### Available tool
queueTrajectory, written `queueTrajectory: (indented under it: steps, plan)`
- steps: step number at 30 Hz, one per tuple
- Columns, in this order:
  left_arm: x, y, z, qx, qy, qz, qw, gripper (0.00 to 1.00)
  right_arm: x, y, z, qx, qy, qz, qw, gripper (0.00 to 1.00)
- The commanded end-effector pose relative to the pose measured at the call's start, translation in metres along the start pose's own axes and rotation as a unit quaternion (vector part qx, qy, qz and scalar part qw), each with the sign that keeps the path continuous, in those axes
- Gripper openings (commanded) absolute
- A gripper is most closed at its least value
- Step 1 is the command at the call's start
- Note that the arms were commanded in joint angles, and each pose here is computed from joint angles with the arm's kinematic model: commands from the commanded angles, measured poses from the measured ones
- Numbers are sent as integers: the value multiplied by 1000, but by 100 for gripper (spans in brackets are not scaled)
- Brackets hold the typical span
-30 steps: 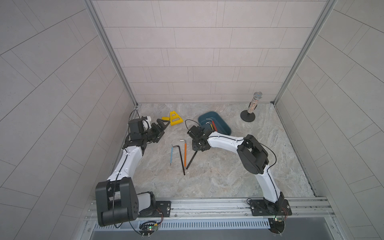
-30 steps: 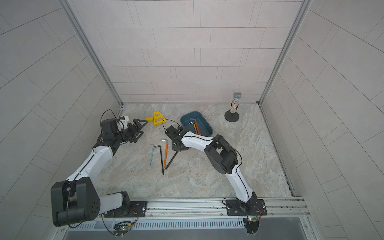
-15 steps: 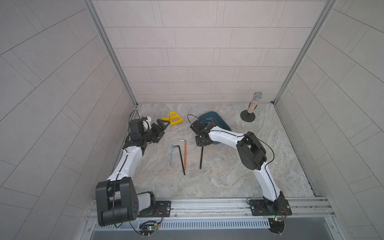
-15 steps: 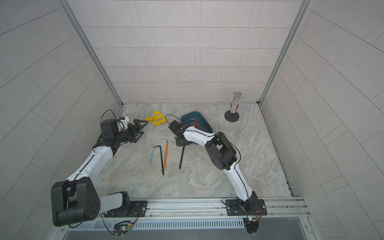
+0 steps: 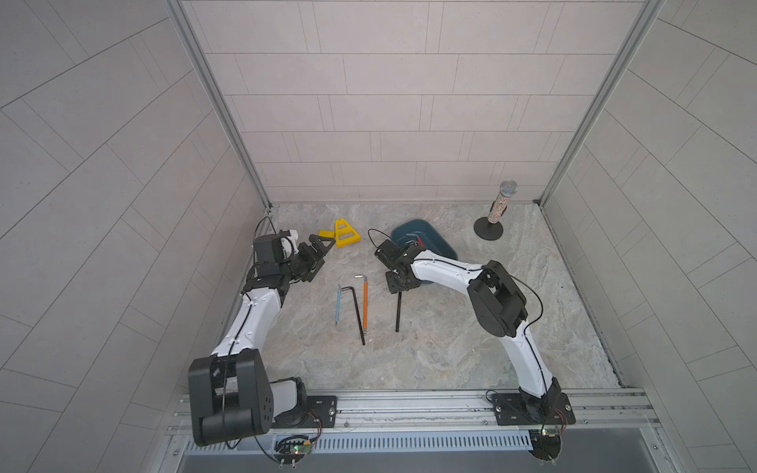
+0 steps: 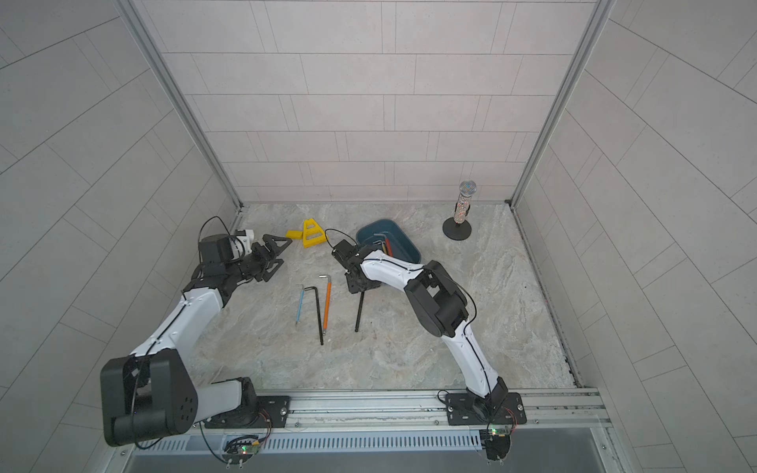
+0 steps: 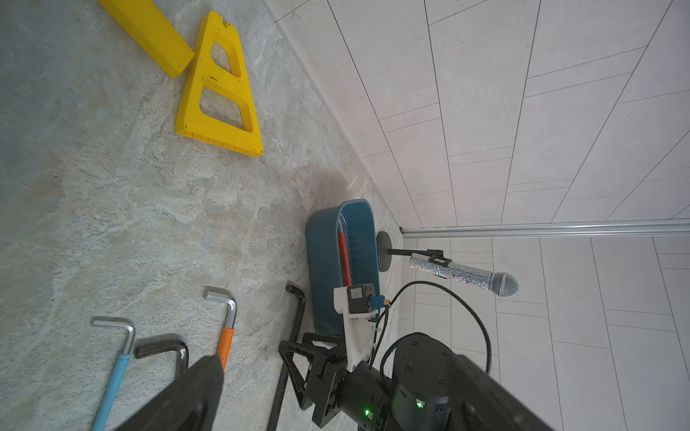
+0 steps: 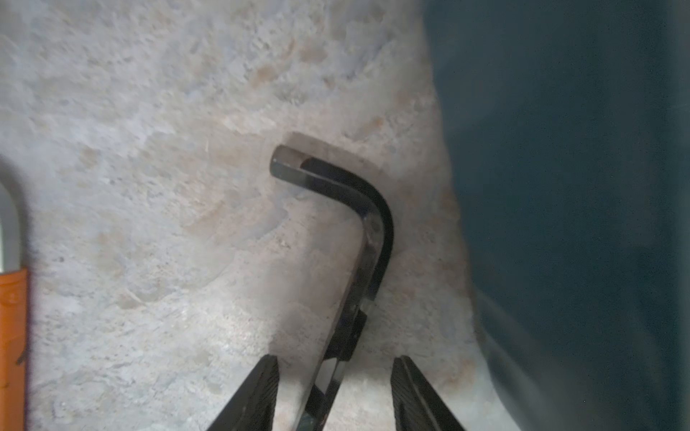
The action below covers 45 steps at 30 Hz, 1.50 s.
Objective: Put the hex key on the desktop into the storage box
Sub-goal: Pick up the Allen key from the center of the board, then place the Allen key in the storage box.
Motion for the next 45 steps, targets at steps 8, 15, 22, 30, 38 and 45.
queueTrajectory:
  steps: [8, 15, 22, 30, 38, 45]
  plan:
    - [-2, -1, 2, 7, -2, -5, 1000, 100, 29, 0, 0, 17, 3, 25, 1000, 50]
    - [-1, -2, 2, 7, 0, -4, 1000, 100, 41, -12, -9, 32, -2, 35, 999, 45]
    - [-2, -2, 2, 7, 0, -4, 1000, 100, 50, -22, -9, 21, -12, 43, 999, 26]
    - [-2, -1, 1, 8, -3, -5, 1000, 100, 41, -11, -13, 24, -5, 18, 1000, 0]
    - [-4, 0, 0, 5, -7, -10, 1000, 100, 12, 43, -8, 0, 8, -33, 999, 0]
    - [-7, 0, -3, 8, -3, -18, 1000, 100, -16, 99, -1, -40, 9, -71, 997, 0]
Point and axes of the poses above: each gripper's point midway between its finger pads, its own y axis back along the fingers, its own z axis along the line the jaws close on, x = y × z, the point moved 1 cm from there along y, back along the fingers, and after that the axes turned 13 degrees about -y, right-handed, at the moved point
